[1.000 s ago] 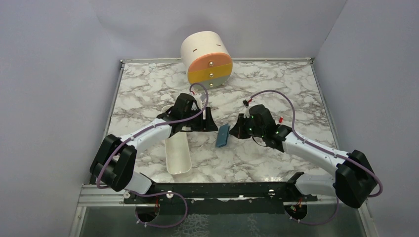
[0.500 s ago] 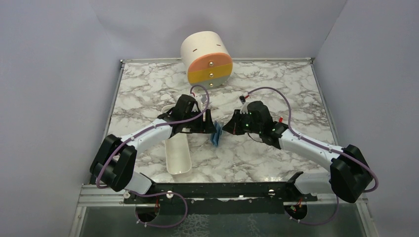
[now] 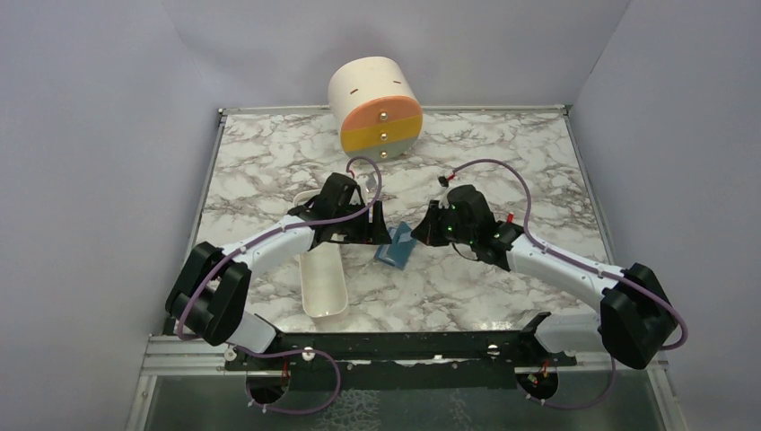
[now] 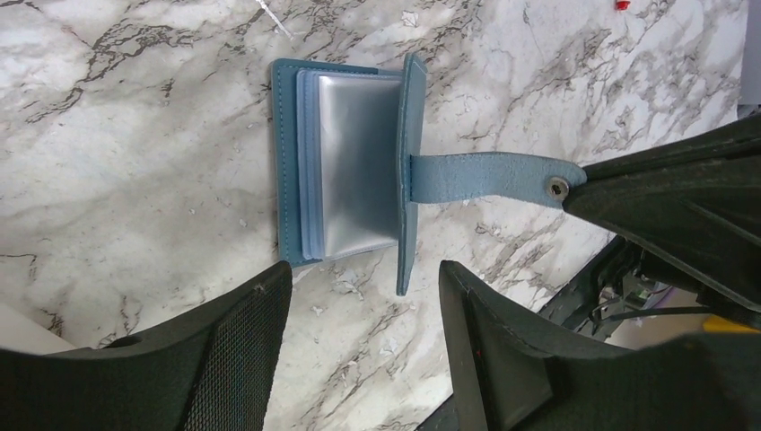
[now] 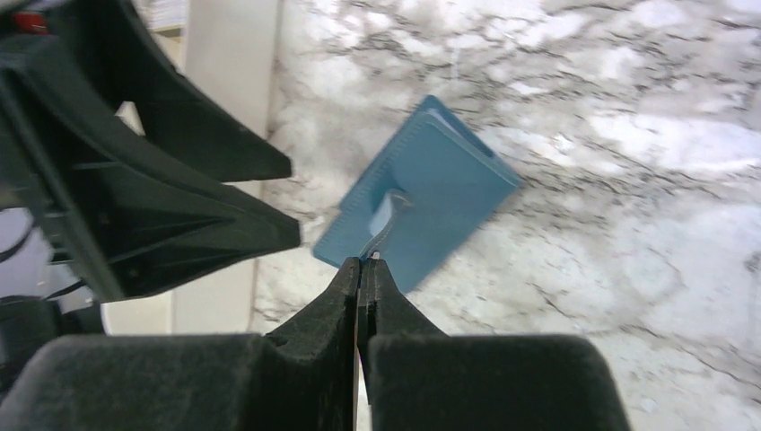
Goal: Put the credit cards into the card holder
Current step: Open the card holder at the center of the board.
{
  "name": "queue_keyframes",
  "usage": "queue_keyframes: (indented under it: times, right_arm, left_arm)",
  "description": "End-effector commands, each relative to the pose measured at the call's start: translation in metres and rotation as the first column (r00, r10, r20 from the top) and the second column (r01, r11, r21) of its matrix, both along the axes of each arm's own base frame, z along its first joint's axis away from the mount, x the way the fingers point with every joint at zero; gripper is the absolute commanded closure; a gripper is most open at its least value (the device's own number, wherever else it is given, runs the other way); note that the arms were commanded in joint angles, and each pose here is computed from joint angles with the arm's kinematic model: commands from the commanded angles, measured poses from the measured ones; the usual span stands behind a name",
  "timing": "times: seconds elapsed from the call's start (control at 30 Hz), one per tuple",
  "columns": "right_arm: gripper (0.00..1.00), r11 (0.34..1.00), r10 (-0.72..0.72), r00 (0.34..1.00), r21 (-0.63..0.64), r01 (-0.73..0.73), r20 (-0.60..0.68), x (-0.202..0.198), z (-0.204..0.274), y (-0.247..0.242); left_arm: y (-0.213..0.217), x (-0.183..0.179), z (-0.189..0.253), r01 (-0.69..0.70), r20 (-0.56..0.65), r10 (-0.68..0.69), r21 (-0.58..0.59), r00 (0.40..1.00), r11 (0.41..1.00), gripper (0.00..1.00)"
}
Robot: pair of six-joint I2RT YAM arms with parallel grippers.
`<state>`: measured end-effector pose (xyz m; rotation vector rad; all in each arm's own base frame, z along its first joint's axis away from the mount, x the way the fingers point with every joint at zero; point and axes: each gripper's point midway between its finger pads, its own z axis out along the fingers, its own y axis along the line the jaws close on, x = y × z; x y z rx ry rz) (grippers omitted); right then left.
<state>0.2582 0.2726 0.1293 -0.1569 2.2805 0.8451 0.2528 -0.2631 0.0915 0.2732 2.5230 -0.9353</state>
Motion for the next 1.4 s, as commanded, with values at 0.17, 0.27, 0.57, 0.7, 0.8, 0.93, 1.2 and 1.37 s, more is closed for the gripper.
queue_keyframes:
  times: [0.17,0.27,0.57,0.7,0.8,0.93,1.2,1.37]
  right_arm:
    - [0.99,0.941,-0.196,0.980,-0.286,0.182,-0.019,-0.008,-0.043,-0.068]
    - [0.99,0.921,-0.237,0.971,-0.324,0.218,-0.019,-0.011,-0.049,-0.080]
    - [0.99,0.895,-0.289,0.956,-0.369,0.252,-0.046,-0.019,-0.064,-0.094]
    - [0.99,0.898,-0.285,0.958,-0.359,0.254,-0.036,-0.018,-0.061,-0.094]
    - [0.99,0.908,-0.272,0.962,-0.338,0.247,-0.028,-0.017,-0.056,-0.091]
    - [0.99,0.947,-0.202,0.979,-0.254,0.195,0.000,-0.016,-0.036,-0.075]
    - [0.99,0.999,-0.029,0.996,-0.015,0.031,0.080,-0.017,0.020,-0.028]
    - [0.99,1.000,-0.020,0.996,0.011,0.020,0.084,-0.013,0.023,-0.020]
  left_arm:
    - [-0.001,0.012,0.008,-0.014,0.039,0.014,0.023,0.999,1.000,0.38]
    - [-0.002,0.012,0.006,-0.015,0.033,0.014,0.025,0.999,1.000,0.39]
    - [-0.008,0.012,0.001,-0.007,0.024,0.006,0.037,1.000,0.999,0.40]
    - [-0.013,0.012,-0.004,0.005,0.009,-0.005,0.034,1.000,0.999,0.40]
    - [-0.022,0.010,-0.002,0.023,-0.005,-0.023,-0.006,1.000,1.000,0.40]
    - [-0.033,0.009,0.006,0.044,-0.005,-0.044,-0.057,0.999,0.997,0.39]
    - [-0.039,0.010,0.019,0.048,0.017,-0.046,-0.086,0.999,0.995,0.38]
    - [-0.037,0.008,0.011,0.048,0.007,-0.048,-0.072,0.999,0.996,0.37]
